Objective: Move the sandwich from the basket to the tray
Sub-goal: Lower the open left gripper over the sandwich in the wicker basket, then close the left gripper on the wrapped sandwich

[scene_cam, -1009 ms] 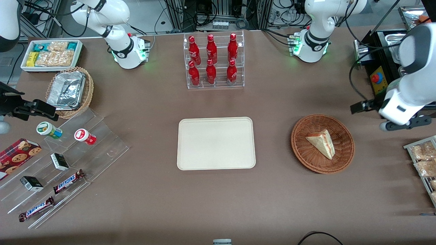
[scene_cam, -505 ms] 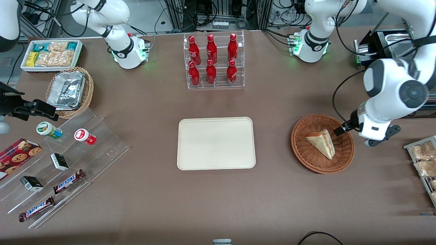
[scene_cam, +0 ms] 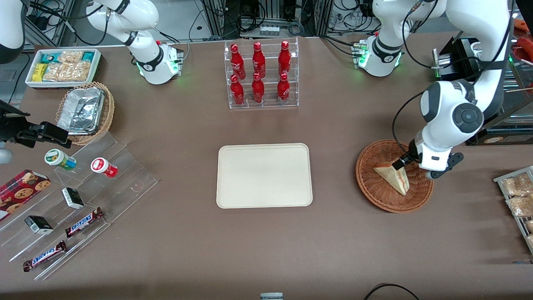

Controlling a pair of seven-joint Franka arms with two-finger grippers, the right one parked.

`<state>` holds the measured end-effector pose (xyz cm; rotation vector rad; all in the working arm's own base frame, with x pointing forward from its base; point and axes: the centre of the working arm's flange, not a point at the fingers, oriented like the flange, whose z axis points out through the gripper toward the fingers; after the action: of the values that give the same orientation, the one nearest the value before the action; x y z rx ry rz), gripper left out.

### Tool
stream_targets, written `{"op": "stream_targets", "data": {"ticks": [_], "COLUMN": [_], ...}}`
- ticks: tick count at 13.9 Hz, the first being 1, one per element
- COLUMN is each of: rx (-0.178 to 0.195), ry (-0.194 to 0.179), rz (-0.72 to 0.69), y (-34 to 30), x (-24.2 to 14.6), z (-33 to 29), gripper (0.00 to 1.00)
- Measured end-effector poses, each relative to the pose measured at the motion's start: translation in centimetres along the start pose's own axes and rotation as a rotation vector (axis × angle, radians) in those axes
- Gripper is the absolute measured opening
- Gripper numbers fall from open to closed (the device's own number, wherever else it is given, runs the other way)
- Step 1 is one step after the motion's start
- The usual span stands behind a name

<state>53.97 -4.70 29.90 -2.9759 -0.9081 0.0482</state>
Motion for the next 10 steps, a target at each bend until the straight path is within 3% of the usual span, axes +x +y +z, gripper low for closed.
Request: {"op": "stream_targets", "data": {"ticks": [6, 10], "rx": [-0.022, -0.031], "ry": [0.021, 0.032], "rz": [-0.017, -0.022], "y": [2.4, 2.5], "x": [-0.8, -0.3], "z": [4.5, 4.5], "gripper": [1.0, 0.58]}}
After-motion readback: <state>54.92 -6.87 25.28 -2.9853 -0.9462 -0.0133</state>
